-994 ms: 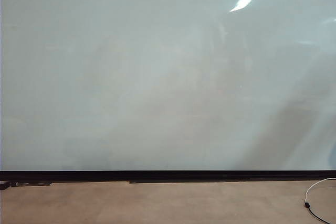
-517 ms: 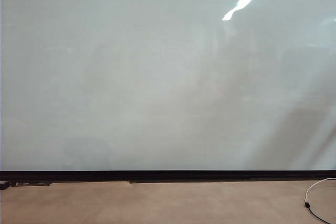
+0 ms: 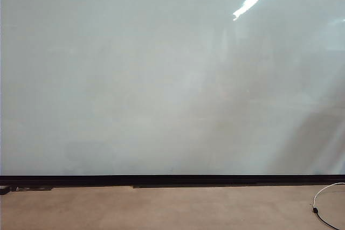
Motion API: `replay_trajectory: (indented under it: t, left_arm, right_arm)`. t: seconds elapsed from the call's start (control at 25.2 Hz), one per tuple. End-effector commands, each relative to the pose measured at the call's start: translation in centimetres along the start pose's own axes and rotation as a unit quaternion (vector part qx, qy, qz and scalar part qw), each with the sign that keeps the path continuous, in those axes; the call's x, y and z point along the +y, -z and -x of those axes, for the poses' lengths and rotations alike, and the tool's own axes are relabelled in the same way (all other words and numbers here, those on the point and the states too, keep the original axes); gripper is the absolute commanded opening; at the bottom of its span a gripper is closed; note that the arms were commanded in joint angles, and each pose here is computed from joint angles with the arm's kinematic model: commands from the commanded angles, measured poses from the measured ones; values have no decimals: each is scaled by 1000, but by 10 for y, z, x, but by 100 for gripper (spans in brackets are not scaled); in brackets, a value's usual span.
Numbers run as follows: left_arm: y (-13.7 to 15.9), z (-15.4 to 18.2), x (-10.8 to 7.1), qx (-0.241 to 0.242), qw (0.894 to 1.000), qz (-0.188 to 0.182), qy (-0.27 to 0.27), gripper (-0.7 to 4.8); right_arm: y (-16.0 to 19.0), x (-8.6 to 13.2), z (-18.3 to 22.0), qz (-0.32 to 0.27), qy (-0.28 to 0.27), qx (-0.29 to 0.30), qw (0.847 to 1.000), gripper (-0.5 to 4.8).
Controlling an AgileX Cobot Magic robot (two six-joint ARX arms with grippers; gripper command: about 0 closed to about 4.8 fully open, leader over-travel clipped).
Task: Pick up the pen on the shelf to the right of the whiteboard and draw a rectangle.
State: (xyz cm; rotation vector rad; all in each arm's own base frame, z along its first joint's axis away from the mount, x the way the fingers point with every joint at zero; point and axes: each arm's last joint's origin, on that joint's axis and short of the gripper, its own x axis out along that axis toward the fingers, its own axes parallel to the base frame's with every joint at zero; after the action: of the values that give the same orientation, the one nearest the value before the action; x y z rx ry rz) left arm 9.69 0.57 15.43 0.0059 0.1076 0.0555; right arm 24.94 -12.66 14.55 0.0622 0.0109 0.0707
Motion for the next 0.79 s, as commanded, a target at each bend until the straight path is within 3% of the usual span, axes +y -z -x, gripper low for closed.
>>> replay_trajectory:
  t: [0.04, 0.79]
  left_arm:
    - [-2, 0, 0, -7, 1000, -1, -1, -4]
    - [-2, 0, 0, -7, 1000, 0, -1, -4]
  right_arm:
    - [0, -5, -8, 4, -16, -11, 1000, 244]
    - [2, -22, -38, -6, -58, -17, 998, 244]
